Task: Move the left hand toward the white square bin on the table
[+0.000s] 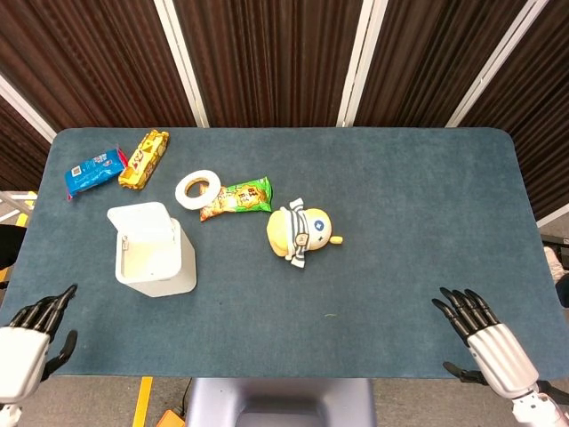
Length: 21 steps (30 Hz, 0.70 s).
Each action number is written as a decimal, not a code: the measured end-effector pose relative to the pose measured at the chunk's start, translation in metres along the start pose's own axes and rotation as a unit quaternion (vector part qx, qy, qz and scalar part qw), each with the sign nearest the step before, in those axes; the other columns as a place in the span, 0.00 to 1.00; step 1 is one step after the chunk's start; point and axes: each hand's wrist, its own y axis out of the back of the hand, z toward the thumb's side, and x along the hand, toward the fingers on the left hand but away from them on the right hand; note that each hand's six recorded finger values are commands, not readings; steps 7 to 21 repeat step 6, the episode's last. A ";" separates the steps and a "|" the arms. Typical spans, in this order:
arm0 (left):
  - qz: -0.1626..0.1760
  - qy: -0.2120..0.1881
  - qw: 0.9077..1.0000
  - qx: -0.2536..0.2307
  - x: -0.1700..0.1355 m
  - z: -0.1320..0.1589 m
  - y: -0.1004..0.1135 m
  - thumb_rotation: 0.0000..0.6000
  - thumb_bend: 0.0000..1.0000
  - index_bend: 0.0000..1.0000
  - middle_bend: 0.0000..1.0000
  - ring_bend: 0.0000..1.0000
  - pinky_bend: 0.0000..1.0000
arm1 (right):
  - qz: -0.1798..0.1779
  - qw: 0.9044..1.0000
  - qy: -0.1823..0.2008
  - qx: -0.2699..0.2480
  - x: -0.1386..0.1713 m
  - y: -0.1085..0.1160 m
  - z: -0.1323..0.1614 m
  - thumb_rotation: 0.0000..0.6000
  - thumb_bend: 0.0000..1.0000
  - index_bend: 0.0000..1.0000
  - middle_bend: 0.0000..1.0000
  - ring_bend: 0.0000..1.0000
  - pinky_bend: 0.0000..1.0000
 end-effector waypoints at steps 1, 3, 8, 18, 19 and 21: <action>-0.008 0.003 1.000 0.005 -0.004 -0.005 -0.004 1.00 0.44 0.00 0.00 0.00 0.00 | 0.002 1.000 -0.001 0.000 0.000 -0.001 0.000 1.00 0.08 0.00 0.00 0.00 0.00; -0.025 0.014 1.000 0.006 -0.010 -0.013 -0.011 1.00 0.44 0.00 0.00 0.00 0.00 | 0.003 1.000 -0.001 -0.001 0.000 -0.001 0.000 1.00 0.08 0.00 0.00 0.00 0.00; -0.043 0.035 0.998 -0.022 -0.015 -0.015 -0.016 1.00 0.44 0.00 0.00 0.00 0.00 | -0.006 1.000 0.005 -0.004 0.000 0.002 0.002 1.00 0.08 0.00 0.00 0.00 0.00; -0.043 0.035 0.998 -0.022 -0.015 -0.015 -0.016 1.00 0.44 0.00 0.00 0.00 0.00 | -0.006 1.000 0.005 -0.004 0.000 0.002 0.002 1.00 0.08 0.00 0.00 0.00 0.00; -0.043 0.035 0.998 -0.022 -0.015 -0.015 -0.016 1.00 0.44 0.00 0.00 0.00 0.00 | -0.006 1.000 0.005 -0.004 0.000 0.002 0.002 1.00 0.08 0.00 0.00 0.00 0.00; -0.043 0.035 0.998 -0.022 -0.015 -0.015 -0.016 1.00 0.44 0.00 0.00 0.00 0.00 | -0.006 1.000 0.005 -0.004 0.000 0.002 0.002 1.00 0.08 0.00 0.00 0.00 0.00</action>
